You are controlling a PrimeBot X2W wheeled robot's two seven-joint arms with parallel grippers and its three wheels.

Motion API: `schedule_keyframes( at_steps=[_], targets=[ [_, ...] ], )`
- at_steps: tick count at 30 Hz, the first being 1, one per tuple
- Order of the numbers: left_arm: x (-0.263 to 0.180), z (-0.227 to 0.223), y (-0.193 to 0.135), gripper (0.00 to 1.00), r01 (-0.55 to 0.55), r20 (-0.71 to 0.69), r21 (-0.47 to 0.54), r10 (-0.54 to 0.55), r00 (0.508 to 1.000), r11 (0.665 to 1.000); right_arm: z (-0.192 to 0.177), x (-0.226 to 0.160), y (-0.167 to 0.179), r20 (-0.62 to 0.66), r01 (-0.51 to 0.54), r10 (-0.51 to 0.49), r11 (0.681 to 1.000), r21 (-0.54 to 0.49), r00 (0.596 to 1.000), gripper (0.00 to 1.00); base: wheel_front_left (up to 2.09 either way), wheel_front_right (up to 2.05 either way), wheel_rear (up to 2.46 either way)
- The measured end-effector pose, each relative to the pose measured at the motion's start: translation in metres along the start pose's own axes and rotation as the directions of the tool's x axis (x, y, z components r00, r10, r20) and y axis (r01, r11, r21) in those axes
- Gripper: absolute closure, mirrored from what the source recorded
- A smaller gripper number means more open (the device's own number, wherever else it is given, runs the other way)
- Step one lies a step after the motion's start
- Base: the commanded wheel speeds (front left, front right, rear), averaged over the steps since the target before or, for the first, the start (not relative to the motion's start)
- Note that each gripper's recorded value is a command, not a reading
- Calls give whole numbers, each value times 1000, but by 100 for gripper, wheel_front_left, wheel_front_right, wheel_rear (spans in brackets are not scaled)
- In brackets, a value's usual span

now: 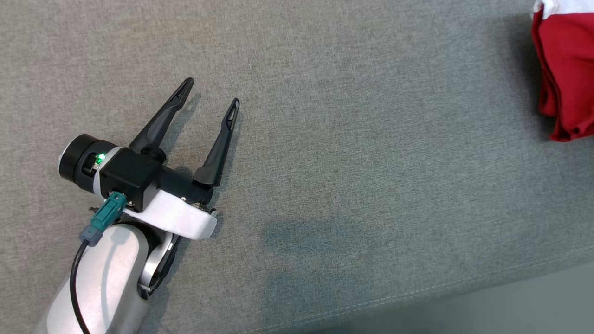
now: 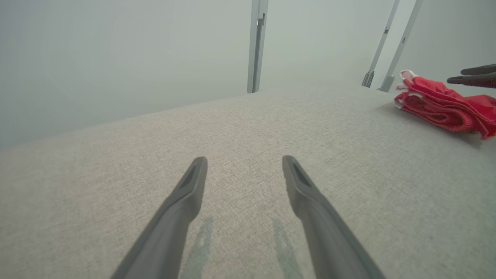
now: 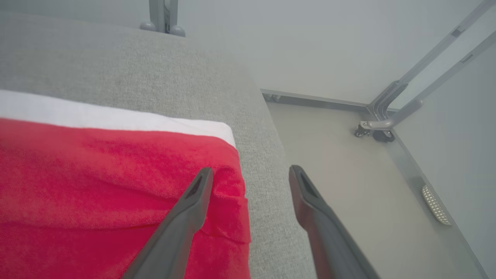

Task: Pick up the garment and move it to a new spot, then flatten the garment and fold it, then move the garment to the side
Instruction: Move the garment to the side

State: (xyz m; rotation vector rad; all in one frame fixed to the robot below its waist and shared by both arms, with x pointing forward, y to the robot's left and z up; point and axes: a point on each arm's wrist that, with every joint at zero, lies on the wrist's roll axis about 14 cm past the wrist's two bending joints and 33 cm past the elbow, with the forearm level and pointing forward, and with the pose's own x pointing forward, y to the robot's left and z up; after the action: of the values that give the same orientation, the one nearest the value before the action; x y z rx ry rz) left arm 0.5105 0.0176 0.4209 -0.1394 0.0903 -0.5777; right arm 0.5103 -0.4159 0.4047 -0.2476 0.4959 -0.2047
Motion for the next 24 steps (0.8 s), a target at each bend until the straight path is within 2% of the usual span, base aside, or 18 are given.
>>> schedule_keyframes(
  at_steps=[4, 6, 9, 16, 20, 24],
  targets=[
    [-4, 15, 3, 0, -24, 28, 14, 24, 999, 1000, 69, -3, 6, 208, -35, 24, 998, 46, 978, 0, 0, 0, 0],
    [-11, 21, 7, 0, -48, 37, 18, 47, 998, 999, 105, -13, 11, 326, -59, 31, 995, 75, 945, 0, 0, 0, 0],
    [-25, 30, 12, 0, -93, 48, 20, 92, 995, 995, 133, -34, 31, 455, -113, 59, 989, 92, 888, 0, 0, 0, 0],
    [-68, 55, 41, 0, -247, 96, 18, 245, 965, 969, 130, -84, 113, 582, -269, 143, 953, 136, 800, 0, 0, 0, 0],
    [-97, 68, 57, 0, -337, 121, 23, 332, 935, 941, 124, -107, 143, 605, -323, 177, 936, 141, 776, 0, 0, 0, 0],
    [-128, 78, 69, 0, -416, 137, 26, 409, 902, 909, 117, -129, 169, 609, -372, 193, 910, 181, 769, 0, 0, 0, 0]
  ],
)
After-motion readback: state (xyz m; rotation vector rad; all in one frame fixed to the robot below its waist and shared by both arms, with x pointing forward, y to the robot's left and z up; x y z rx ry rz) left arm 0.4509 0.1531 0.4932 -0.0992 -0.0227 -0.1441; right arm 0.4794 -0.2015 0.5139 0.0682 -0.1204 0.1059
